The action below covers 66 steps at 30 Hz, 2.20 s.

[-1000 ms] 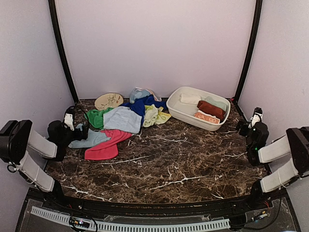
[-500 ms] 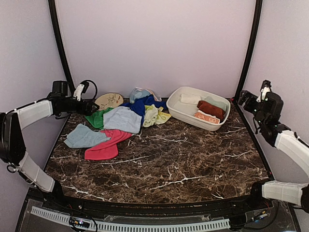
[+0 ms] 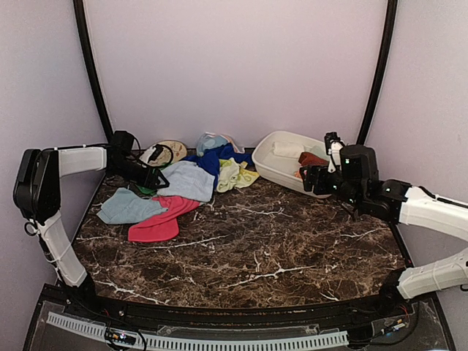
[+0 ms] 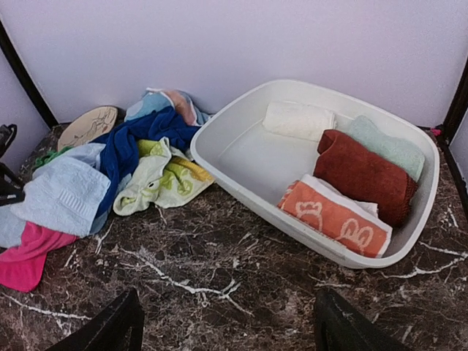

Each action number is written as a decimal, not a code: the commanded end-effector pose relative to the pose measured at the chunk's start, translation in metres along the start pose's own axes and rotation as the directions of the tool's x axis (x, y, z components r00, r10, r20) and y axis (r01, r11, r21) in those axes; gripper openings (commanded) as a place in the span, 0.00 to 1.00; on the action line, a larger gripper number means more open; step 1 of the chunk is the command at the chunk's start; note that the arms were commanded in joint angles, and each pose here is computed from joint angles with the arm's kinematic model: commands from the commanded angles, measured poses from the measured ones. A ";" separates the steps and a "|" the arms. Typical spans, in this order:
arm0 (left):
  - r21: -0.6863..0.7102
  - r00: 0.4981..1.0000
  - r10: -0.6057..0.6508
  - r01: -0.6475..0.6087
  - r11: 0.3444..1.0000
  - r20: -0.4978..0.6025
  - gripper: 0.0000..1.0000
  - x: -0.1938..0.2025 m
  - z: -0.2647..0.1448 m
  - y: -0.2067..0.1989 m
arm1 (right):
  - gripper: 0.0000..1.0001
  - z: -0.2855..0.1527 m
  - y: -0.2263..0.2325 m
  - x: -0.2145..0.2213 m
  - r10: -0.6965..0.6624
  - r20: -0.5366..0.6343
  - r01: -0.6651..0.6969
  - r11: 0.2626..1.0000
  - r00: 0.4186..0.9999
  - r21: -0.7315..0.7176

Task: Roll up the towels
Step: Pick up the towel from the towel pile, then flatten out the towel at the center of the board.

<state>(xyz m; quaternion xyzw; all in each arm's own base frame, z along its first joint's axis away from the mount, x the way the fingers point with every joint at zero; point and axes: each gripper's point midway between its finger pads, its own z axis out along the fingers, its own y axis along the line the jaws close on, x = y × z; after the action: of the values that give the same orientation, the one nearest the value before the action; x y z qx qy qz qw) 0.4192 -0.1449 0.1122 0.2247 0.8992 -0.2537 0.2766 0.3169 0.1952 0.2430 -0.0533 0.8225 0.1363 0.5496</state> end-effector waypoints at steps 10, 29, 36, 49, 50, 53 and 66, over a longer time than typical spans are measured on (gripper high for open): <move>0.152 1.000 0.030 -0.030 0.988 0.000 0.07 -0.015 -0.007 -0.044 | 0.75 0.024 0.058 0.013 -0.102 -0.097 0.101 0.995 0.990 -0.019; 0.085 0.867 0.312 -0.371 0.925 0.388 0.00 -0.182 -0.174 -0.194 | 0.89 0.008 0.054 -0.019 -0.111 -0.015 0.111 0.994 0.994 -0.004; 0.056 0.734 0.320 -0.438 0.897 0.599 0.00 -0.215 -0.242 -0.252 | 0.90 0.006 0.053 -0.016 -0.106 -0.022 0.106 0.994 0.994 -0.014; 0.066 0.616 0.365 -0.563 0.824 0.698 0.00 -0.211 -0.310 -0.317 | 0.92 0.011 0.065 -0.016 -0.100 -0.028 0.098 0.993 0.995 -0.063; 0.065 0.615 0.368 -0.565 0.822 0.698 0.00 -0.210 -0.310 -0.319 | 0.92 0.010 0.066 -0.016 -0.100 -0.029 0.098 0.993 0.995 -0.069; 0.065 0.614 0.372 -0.569 0.820 0.696 0.00 -0.209 -0.309 -0.322 | 0.92 0.009 0.071 -0.016 -0.094 -0.030 0.090 0.990 0.995 -0.104; 0.066 0.732 0.467 -0.568 0.820 0.496 0.00 -0.111 -0.257 -0.286 | 0.91 0.048 0.109 0.030 -0.101 -0.146 0.067 0.973 0.984 -0.222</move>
<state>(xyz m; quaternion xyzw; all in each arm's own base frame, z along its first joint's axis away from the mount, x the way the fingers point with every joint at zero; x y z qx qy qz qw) 0.2646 -0.2602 0.4719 0.4097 0.6795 -0.3434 0.5024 0.3163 0.2881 0.2161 -0.1543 0.8447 0.1604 0.4869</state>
